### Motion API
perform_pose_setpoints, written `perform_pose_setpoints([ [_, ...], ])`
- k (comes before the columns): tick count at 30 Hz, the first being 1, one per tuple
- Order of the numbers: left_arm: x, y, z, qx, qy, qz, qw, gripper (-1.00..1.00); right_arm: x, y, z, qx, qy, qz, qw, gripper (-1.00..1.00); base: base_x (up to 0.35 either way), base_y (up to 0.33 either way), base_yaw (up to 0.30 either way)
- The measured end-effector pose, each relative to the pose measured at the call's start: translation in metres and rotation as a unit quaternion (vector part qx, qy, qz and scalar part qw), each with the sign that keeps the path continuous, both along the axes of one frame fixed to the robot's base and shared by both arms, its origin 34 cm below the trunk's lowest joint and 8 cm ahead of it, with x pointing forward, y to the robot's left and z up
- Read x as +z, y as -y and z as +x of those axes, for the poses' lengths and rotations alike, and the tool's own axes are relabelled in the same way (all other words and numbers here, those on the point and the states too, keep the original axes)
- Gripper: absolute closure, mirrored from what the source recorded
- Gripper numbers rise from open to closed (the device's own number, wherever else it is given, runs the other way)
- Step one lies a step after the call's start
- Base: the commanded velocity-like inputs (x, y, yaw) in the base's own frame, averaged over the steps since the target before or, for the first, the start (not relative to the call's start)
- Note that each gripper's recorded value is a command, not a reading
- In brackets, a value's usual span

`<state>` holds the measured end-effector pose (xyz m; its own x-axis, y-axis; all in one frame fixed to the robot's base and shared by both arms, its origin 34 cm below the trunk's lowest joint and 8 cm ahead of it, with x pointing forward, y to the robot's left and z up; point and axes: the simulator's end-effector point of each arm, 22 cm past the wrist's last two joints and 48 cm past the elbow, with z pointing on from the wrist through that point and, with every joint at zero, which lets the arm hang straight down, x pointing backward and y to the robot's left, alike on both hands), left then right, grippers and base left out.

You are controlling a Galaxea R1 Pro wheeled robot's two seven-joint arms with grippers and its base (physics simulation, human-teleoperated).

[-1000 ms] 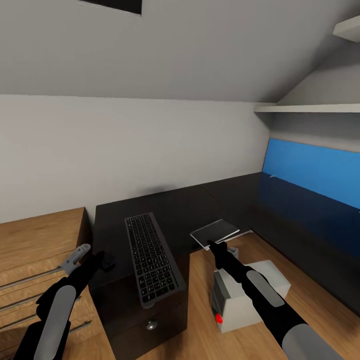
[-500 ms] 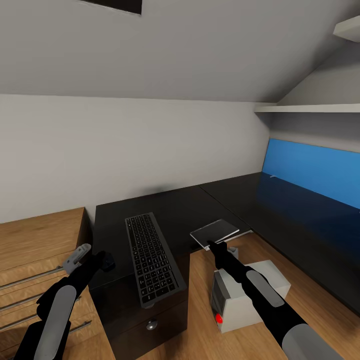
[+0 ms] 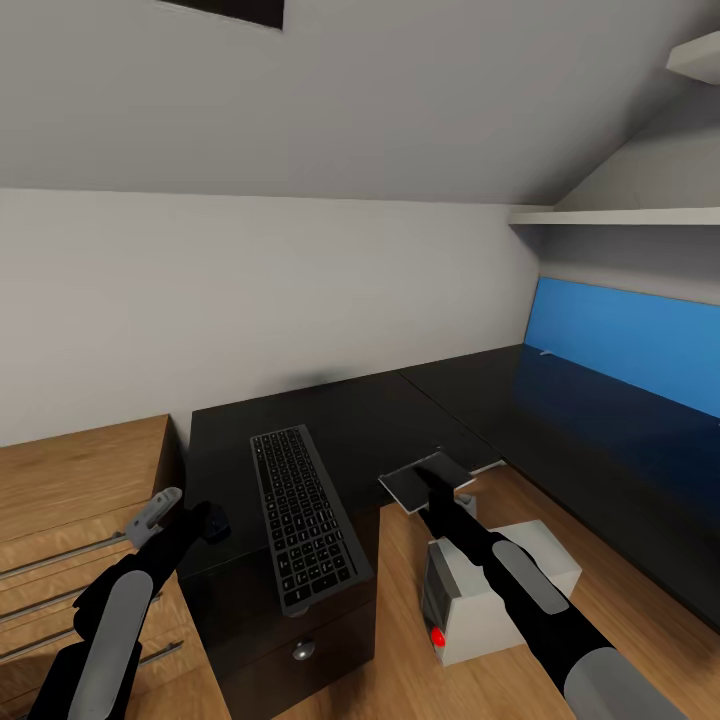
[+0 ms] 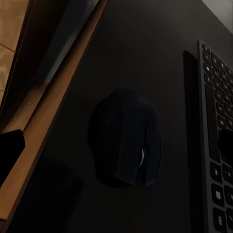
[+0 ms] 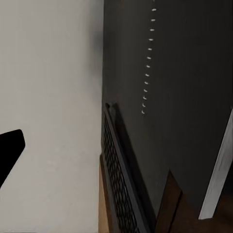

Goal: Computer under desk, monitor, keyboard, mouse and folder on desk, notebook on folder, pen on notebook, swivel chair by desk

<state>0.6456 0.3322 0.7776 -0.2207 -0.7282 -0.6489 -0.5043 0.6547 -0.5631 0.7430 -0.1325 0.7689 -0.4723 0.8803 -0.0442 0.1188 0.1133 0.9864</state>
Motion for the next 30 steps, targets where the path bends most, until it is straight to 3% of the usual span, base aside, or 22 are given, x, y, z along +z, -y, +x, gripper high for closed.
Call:
perform_pose_setpoints([
  [20, 0.0005, -0.0003, 0.0002, 0.002, 0.002, 0.000, 1.0000, -1.00, 0.0000, 0.0000, 0.0000, 0.000, 0.000, 0.000, 1.0000, -1.00, -0.001, 0.000, 0.000],
  [30, 0.0003, -0.0003, 0.0003, 0.002, 0.001, 0.000, 1.0000, -1.00, -0.0008, 0.0002, 0.0000, 0.000, -0.001, 0.000, 1.0000, -1.00, -0.178, 0.000, 0.000],
])
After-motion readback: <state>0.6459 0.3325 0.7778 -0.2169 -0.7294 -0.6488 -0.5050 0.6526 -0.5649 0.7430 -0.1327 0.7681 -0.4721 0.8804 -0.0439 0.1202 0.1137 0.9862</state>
